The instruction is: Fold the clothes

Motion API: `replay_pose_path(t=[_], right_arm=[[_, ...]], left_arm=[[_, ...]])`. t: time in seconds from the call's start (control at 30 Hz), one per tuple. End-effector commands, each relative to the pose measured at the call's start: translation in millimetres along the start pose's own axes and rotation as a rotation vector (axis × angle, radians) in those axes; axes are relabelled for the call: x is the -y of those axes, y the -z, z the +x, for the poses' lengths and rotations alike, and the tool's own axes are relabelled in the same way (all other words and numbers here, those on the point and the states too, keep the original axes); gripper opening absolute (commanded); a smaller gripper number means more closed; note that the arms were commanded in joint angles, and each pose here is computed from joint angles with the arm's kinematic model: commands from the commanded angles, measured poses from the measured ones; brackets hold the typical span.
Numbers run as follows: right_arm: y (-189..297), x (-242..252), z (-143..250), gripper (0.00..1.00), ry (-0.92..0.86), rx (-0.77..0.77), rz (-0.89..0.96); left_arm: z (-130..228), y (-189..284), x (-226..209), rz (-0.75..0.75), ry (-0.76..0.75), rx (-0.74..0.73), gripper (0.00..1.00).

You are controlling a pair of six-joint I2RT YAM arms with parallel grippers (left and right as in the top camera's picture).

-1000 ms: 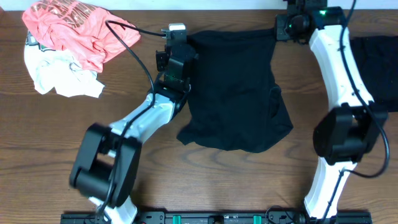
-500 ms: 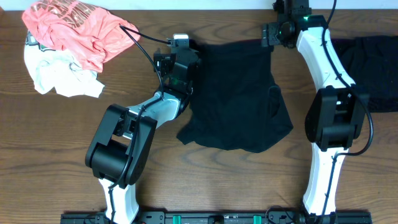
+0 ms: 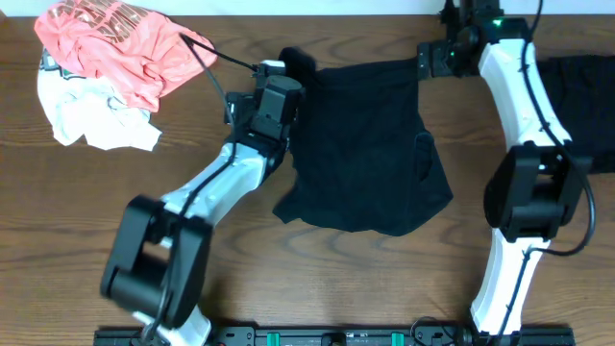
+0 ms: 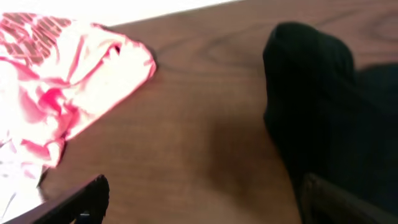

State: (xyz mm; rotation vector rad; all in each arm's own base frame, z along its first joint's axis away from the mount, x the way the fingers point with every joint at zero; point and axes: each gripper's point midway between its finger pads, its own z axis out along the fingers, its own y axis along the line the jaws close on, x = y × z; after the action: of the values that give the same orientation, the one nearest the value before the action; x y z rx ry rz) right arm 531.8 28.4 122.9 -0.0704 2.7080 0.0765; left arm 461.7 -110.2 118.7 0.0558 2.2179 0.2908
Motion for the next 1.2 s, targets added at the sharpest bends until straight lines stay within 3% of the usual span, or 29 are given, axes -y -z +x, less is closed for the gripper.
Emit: replay_pose_path(t=[0.0,0.17,0.43,0.63,0.93,1.07,1.17], right_arm=[[30,-10,-1,0.99,-0.024,0.014,-0.078],[46,-14,35,0.99,-0.054,-0.127,-0.13],[64,-17,95,0.97,-0.088,-0.379,-0.133],[70,-28,111,0.95,-0.067,-0.451,-0.138],[72,-66,122,0.87,0.024,-0.493,-0.147],[72,-90,127,0.88,0.08,-0.497,-0.127],[67,-108,129,0.87,0.093,-0.486,-0.121]], left_arm=[[-10,23,1,0.14,0.097,-0.035,0.98],[17,56,6,0.307,0.09,-0.195,0.98],[75,97,10,0.415,0.044,-0.466,0.98],[108,118,14,0.474,0.035,-0.626,0.98],[121,124,10,0.476,-0.017,-0.679,0.98],[119,122,9,0.51,-0.117,-0.643,0.98],[109,114,2,0.503,-0.098,-0.601,0.98]])
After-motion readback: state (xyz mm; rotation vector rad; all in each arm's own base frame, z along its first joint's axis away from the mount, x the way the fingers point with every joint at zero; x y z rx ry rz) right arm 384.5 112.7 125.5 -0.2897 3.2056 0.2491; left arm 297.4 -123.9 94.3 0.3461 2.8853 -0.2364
